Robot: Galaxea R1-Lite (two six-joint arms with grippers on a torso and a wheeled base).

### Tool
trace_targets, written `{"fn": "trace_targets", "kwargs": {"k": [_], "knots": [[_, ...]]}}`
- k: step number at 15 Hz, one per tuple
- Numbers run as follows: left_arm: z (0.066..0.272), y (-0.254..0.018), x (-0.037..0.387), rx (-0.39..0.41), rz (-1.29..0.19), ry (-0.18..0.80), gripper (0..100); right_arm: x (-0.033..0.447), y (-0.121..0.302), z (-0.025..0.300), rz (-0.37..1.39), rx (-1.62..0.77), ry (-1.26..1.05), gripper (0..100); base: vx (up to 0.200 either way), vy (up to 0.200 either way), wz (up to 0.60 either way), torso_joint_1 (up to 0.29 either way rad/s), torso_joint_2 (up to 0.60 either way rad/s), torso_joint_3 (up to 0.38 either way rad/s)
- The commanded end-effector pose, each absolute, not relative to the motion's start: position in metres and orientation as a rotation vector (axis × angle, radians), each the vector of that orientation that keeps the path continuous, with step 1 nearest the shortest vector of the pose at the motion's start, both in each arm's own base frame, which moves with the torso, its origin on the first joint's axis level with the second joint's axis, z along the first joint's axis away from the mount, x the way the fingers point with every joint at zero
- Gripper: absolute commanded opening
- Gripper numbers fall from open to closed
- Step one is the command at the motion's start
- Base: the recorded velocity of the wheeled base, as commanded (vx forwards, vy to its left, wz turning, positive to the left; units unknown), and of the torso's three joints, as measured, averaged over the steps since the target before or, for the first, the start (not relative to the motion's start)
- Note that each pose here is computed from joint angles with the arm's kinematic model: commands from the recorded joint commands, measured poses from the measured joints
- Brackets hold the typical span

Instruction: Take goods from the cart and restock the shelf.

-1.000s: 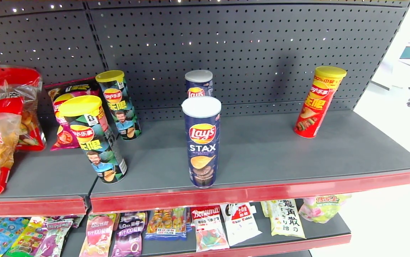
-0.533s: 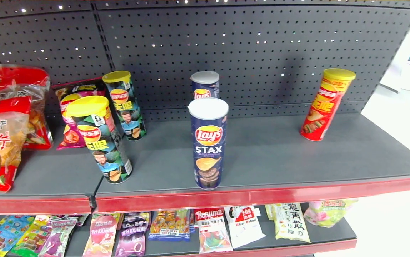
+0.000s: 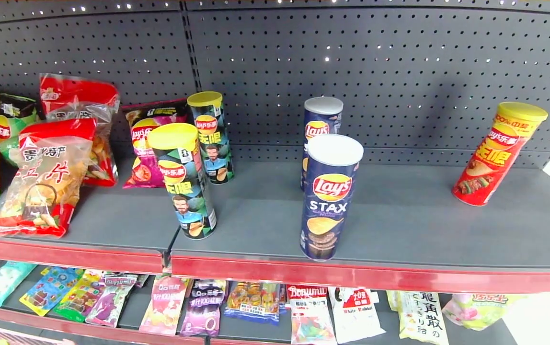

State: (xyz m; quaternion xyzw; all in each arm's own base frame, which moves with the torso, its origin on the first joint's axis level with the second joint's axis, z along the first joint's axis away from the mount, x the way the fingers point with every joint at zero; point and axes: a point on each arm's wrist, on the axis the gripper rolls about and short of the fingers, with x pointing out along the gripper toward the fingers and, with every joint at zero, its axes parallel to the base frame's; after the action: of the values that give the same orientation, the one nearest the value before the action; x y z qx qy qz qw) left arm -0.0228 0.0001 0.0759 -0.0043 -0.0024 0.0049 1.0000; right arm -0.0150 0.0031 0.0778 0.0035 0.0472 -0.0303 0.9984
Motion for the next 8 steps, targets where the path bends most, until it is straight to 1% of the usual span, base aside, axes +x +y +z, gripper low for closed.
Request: {"fn": "trace_targets", "kwargs": {"k": [1,2,3,4,5,6,8], "knots": [[0.076,0.0,-0.023,-0.009,0.011,-0.005,100,-0.015,0.003,0.078,-0.058,0.005,0.095,100,0.0,0.0,0.0,0.0,0.0,0.0],[0.076,0.0,-0.023,-0.009,0.011,-0.005,100,-0.015,0.003,0.078,-0.052,-0.004,0.092,100,0.0,0.0,0.0,0.0,0.0,0.0],[0.076,0.0,-0.023,-0.009,0.011,-0.005,100,-0.016,0.004,0.123,0.045,0.005,-0.027,100,0.0,0.0,0.0,0.0,0.0,0.0],[0.076,0.0,-0.023,-0.009,0.011,-0.005,100,0.002,0.003,0.18,0.067,0.071,-0.025,100,0.0,0.0,0.0,0.0,0.0,0.0],[0.076,0.0,-0.023,-0.009,0.011,-0.005,100,0.022,0.001,0.221,0.064,0.131,-0.019,100,0.0,0.0,0.0,0.0,0.0,0.0],[0.076,0.0,-0.023,-0.009,0.011,-0.005,100,0.043,0.001,0.231,0.078,0.118,0.038,100,0.0,0.0,0.0,0.0,0.0,0.0],[0.076,0.0,-0.023,-0.009,0.009,-0.005,100,0.066,0.003,0.218,0.139,0.021,0.161,100,0.0,0.0,0.0,0.0,0.0,0.0]]}}
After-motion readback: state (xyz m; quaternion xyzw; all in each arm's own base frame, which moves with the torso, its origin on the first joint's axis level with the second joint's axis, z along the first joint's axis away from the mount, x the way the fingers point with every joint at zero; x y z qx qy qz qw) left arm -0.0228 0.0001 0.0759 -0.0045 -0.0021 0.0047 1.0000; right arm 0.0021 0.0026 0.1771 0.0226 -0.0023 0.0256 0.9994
